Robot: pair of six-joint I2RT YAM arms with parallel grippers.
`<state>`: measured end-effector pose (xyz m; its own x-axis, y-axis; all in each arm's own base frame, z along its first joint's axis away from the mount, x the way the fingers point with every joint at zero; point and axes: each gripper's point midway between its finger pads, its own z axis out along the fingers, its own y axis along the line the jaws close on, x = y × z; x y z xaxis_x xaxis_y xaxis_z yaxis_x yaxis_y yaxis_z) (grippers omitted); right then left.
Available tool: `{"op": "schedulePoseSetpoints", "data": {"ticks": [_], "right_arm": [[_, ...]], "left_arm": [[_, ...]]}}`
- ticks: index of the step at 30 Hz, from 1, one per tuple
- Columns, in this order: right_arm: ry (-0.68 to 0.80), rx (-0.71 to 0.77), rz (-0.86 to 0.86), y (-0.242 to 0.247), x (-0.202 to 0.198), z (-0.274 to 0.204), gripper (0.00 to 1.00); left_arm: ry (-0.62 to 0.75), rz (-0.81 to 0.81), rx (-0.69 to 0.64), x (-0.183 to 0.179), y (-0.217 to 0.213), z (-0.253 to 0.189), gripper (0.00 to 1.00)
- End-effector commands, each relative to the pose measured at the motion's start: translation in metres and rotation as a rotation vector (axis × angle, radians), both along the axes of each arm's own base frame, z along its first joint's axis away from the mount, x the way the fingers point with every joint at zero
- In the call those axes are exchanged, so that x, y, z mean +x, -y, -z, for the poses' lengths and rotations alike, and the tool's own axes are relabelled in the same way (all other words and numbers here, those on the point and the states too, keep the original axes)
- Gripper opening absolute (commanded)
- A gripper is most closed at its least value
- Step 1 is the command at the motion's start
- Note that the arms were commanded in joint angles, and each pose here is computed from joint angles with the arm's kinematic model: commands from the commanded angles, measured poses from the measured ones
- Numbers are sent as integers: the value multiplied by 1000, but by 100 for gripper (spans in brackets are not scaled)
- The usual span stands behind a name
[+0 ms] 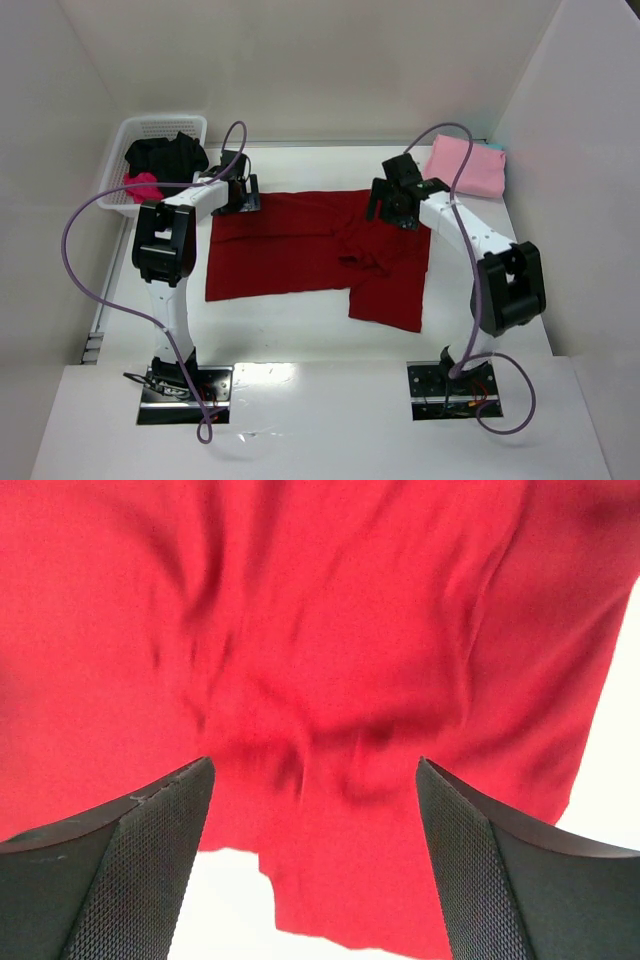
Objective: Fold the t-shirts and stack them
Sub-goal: Fold the flattened tshirt in 1/3 of the way
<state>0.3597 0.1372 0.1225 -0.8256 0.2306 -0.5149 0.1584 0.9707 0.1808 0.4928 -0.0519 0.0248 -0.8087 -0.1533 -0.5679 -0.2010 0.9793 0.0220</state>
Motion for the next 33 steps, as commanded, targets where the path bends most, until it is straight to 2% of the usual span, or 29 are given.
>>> {"op": "schedulePoseSetpoints", "data": {"ticks": [1,5,10,15,16,23,27,30,32,33], "right_arm": [[122,-36,170,40,69,1,87],[170,-60,268,77,105,0,85],[112,-142,291,103,121,34,83],[114,-132,262,99,123,50,71],[107,-123,255,97,125,56,64],[53,-98,235,94,122,84,54],[19,-79,227,89,118,98,54],[-1,-76,222,89,110,106,49],[-8,-96,232,93,107,109,31],[-8,-96,232,93,107,109,26]], "left_arm": [[-54,35,-7,-7,3,14,99],[-57,45,-23,-8,6,15,99],[-58,50,-31,-8,7,15,99],[-58,50,-31,-8,7,15,99],[-58,50,-31,-8,7,15,99],[-49,50,-32,-5,8,12,99],[-58,50,-31,-7,8,13,99],[-58,50,-31,-7,8,13,99],[-59,55,-39,-7,9,13,99],[-59,55,-39,-7,9,13,99]]}}
